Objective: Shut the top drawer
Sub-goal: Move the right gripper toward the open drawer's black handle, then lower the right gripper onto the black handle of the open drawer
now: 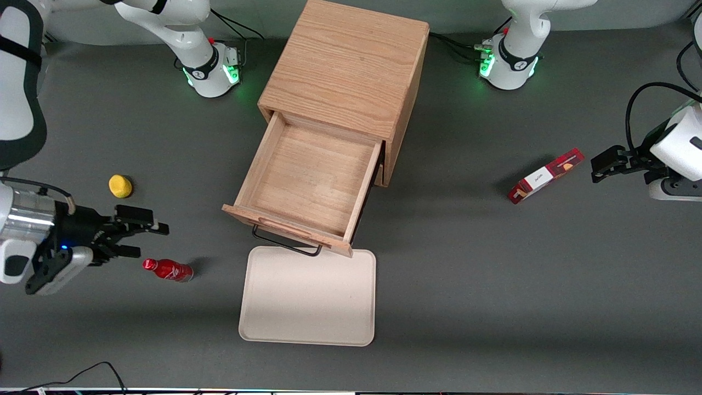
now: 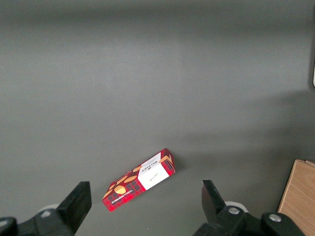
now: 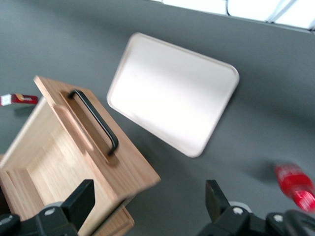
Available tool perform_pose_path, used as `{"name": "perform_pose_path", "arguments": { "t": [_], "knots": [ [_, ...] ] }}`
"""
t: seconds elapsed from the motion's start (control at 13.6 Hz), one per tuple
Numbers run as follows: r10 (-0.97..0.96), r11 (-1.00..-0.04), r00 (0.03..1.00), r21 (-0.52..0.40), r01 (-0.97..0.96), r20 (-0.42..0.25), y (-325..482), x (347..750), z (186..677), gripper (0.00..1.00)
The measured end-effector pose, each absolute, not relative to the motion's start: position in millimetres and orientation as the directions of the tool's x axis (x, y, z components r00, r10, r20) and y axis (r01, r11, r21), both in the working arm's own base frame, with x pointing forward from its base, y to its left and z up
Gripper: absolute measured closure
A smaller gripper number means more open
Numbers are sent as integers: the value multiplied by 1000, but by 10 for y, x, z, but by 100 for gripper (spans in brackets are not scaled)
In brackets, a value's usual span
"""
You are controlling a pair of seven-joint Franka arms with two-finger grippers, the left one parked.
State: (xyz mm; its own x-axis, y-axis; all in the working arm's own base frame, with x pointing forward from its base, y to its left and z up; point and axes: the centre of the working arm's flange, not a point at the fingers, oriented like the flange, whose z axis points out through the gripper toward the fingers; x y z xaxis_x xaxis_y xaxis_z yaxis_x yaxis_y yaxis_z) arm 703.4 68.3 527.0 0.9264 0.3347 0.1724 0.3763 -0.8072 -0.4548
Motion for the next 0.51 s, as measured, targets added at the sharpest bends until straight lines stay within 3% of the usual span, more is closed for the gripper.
{"name": "perform_pose_path", "arguments": {
  "t": [0.51],
  "knots": [
    [396, -759, 886, -458, 463, 241, 1672, 7346, 4763, 0]
  ]
}}
